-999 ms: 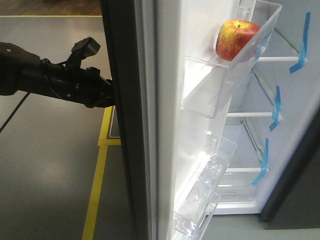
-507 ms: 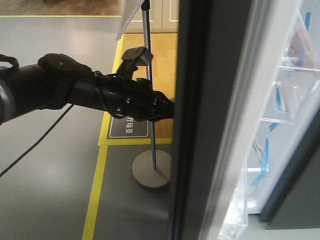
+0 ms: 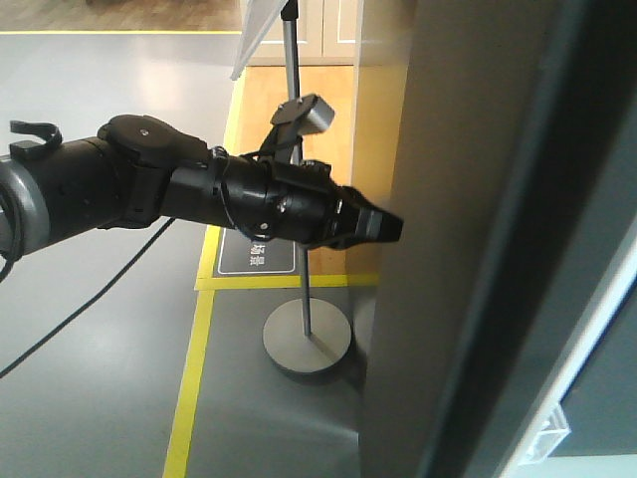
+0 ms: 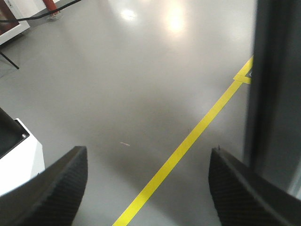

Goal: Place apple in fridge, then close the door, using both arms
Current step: 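Push the refrigerator door shut with the left gripper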

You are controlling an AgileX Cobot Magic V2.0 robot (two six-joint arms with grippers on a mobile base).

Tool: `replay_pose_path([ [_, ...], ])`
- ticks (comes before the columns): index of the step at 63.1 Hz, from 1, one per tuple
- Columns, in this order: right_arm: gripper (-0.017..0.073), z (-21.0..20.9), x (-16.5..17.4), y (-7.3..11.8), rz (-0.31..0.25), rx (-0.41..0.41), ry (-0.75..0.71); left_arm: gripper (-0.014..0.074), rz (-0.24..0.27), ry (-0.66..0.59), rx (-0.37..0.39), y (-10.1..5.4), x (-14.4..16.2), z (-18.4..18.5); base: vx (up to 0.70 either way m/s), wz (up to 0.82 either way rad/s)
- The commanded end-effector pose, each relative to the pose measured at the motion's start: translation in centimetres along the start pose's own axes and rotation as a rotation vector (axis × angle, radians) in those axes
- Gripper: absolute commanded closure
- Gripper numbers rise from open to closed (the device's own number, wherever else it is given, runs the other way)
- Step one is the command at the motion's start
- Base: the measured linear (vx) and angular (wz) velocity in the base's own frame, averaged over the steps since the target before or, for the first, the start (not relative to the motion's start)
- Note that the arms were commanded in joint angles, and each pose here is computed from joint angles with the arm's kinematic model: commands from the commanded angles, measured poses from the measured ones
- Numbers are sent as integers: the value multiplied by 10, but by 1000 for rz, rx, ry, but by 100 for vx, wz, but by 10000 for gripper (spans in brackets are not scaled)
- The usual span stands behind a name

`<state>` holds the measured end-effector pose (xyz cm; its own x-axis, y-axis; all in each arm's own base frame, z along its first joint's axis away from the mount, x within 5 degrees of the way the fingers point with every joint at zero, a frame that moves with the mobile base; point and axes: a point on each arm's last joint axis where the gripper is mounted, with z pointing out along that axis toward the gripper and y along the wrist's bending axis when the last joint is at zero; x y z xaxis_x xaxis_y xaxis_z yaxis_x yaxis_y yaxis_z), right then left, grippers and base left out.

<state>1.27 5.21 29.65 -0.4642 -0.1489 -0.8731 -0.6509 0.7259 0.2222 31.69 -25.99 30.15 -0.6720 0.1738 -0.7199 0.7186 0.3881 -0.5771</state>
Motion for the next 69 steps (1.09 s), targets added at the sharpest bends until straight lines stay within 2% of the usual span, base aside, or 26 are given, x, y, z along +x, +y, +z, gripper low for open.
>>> replay_pose_path([
  [1,43,-3,-11,2,13,-8,-67,600,26,-149,52,-28,-22,-12,0,0],
  [14,43,-3,-11,2,13,-8,-67,600,1,-173,77,-34,-22,6,0,0],
  [27,43,-3,-11,2,13,-8,-67,600,27,-150,126,-44,-24,36,0,0],
  [40,43,-3,-11,2,13,-8,-67,600,49,-168,129,-48,-31,57,0,0],
  [53,43,-3,-11,2,13,-8,-67,600,62,-198,113,-45,-39,77,0,0],
  [69,43,-3,-11,2,13,-8,-67,600,71,-230,148,-47,-48,104,0,0],
])
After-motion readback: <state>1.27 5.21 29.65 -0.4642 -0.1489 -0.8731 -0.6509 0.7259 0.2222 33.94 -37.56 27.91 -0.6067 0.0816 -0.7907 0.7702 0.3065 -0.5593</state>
